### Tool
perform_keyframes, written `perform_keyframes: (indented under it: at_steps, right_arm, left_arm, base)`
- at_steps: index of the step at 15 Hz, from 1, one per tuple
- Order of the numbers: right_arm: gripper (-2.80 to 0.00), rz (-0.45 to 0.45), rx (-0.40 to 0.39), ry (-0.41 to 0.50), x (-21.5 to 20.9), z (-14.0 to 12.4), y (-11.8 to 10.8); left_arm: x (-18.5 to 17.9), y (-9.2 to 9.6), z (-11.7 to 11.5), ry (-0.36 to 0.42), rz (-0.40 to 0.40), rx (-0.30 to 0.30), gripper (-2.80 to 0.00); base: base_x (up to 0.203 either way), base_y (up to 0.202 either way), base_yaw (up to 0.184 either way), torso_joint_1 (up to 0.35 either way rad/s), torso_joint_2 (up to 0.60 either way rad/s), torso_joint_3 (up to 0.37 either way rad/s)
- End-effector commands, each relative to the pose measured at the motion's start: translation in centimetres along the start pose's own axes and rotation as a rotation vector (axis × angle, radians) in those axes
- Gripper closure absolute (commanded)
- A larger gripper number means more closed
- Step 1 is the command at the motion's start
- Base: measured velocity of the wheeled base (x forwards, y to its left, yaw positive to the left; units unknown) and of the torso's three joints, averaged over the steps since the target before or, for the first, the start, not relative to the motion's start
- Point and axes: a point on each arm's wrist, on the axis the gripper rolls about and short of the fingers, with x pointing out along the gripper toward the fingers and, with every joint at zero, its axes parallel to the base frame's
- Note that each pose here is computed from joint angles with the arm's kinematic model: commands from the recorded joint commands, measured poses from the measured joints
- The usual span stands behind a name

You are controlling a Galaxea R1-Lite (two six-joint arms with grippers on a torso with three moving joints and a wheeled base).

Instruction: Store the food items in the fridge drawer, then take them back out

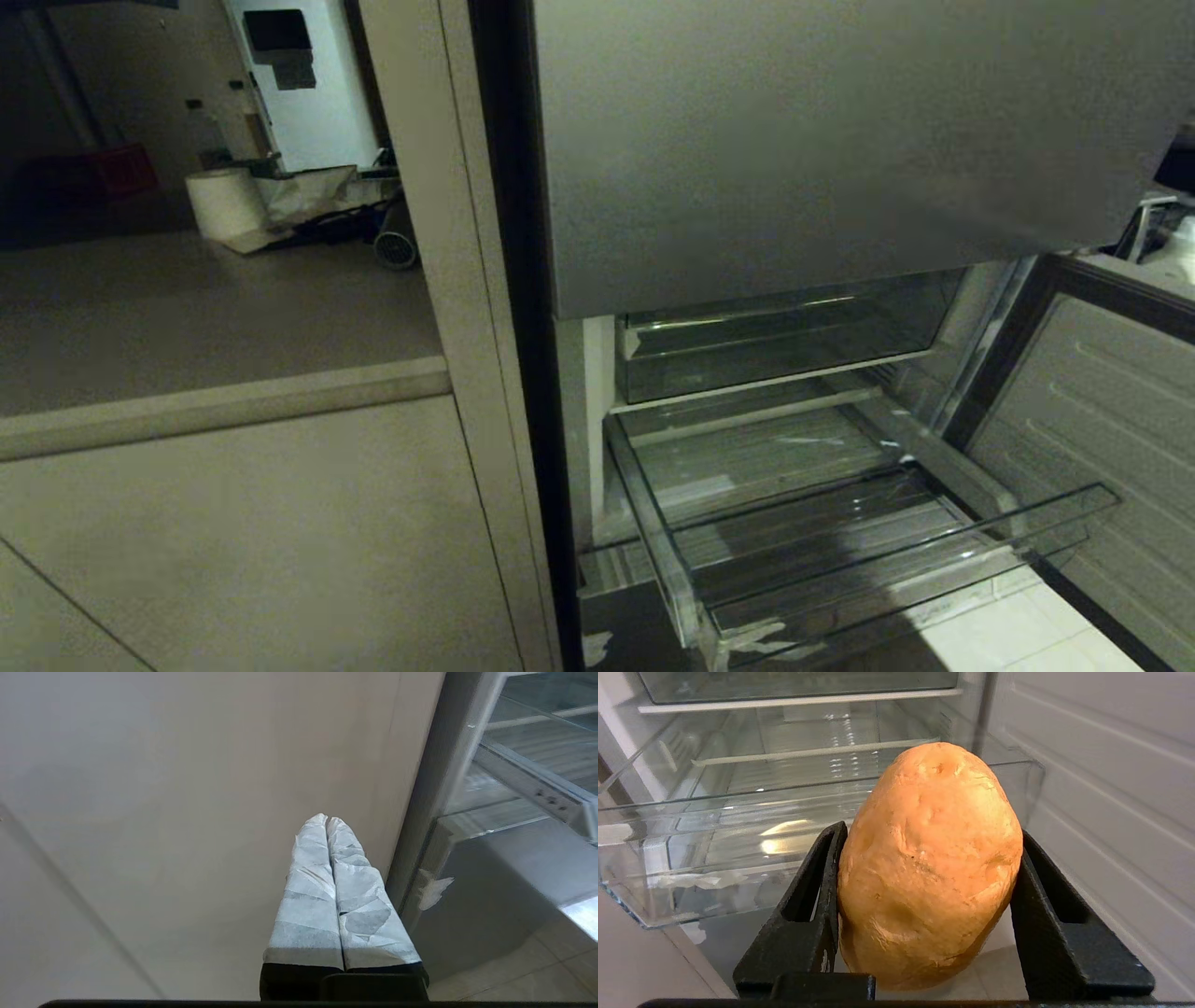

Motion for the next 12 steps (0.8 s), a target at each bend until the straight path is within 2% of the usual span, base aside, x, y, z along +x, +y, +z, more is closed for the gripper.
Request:
perform_keyframes:
  at_steps: [1, 12]
  right_arm:
    - [0.0, -0.001, 0.001, 0.031, 0.18, -0.87, -0.01]
    - [0.0, -0.002, 0.004, 0.03, 0.18, -0.86, -0.01]
  left_arm:
    - [0.01, 0.0, 0.01, 0.001, 0.0, 0.0, 0.0]
    - [0.01, 0.0, 0.01, 0.001, 0.0, 0.0, 0.0]
  base:
    - [0.002, 0.003, -0.124, 0.0, 0.0, 0.002]
    - [0.0, 0.009, -0.175, 0.003, 0.0, 0.0]
